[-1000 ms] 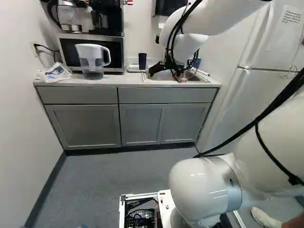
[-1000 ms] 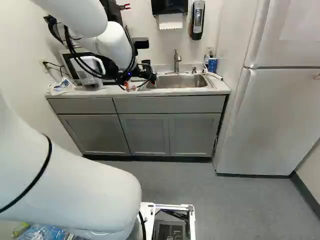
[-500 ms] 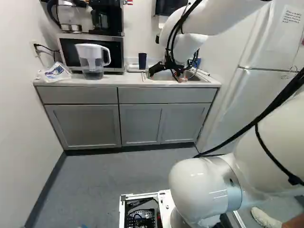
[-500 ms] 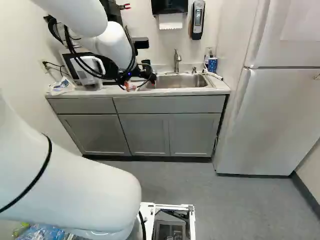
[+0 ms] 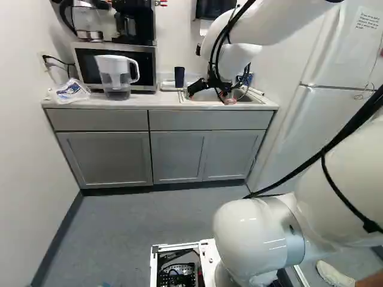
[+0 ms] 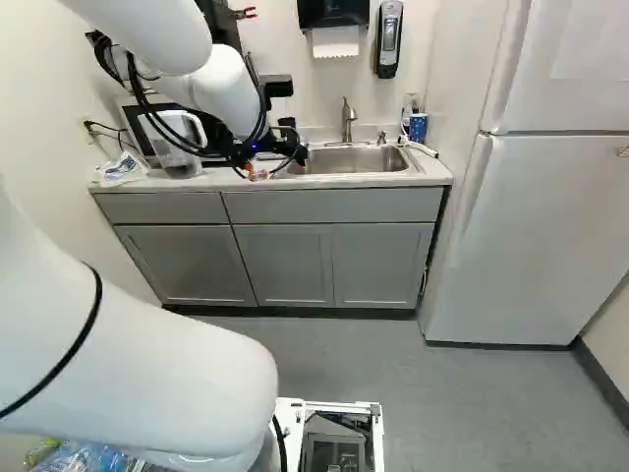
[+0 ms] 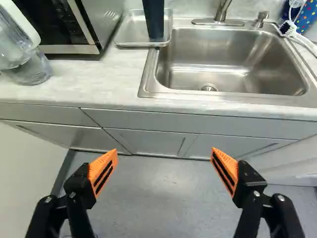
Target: Rinse the cup and place it in the tray
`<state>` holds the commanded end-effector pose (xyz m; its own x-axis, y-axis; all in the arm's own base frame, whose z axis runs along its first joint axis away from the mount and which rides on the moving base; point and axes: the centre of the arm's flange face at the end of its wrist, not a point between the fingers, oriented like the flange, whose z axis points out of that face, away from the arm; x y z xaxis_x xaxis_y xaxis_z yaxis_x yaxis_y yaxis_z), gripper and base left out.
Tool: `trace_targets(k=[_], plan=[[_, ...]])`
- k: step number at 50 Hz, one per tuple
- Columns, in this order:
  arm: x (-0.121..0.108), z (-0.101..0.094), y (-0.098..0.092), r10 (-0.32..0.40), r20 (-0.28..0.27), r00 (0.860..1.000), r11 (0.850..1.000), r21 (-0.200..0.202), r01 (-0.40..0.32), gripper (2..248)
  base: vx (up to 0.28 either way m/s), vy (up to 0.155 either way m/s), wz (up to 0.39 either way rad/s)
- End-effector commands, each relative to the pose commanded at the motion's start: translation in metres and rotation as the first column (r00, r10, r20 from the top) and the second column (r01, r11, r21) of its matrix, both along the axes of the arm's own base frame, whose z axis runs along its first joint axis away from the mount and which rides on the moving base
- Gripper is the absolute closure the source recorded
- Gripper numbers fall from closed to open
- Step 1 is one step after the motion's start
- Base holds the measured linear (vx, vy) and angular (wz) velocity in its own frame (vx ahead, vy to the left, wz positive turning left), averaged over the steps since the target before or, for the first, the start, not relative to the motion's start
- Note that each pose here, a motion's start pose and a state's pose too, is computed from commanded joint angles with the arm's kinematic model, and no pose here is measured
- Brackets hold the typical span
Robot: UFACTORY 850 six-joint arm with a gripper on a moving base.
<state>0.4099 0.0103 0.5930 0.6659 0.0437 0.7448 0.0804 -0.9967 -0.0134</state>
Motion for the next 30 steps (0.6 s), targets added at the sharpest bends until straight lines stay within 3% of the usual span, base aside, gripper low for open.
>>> trace_targets(k=[30], plan=[[-0.006,-0.028,-0.004,-0.032,0.037,0.999,0.999,-0.016,0.033,3,0.000,0.000,0.000]])
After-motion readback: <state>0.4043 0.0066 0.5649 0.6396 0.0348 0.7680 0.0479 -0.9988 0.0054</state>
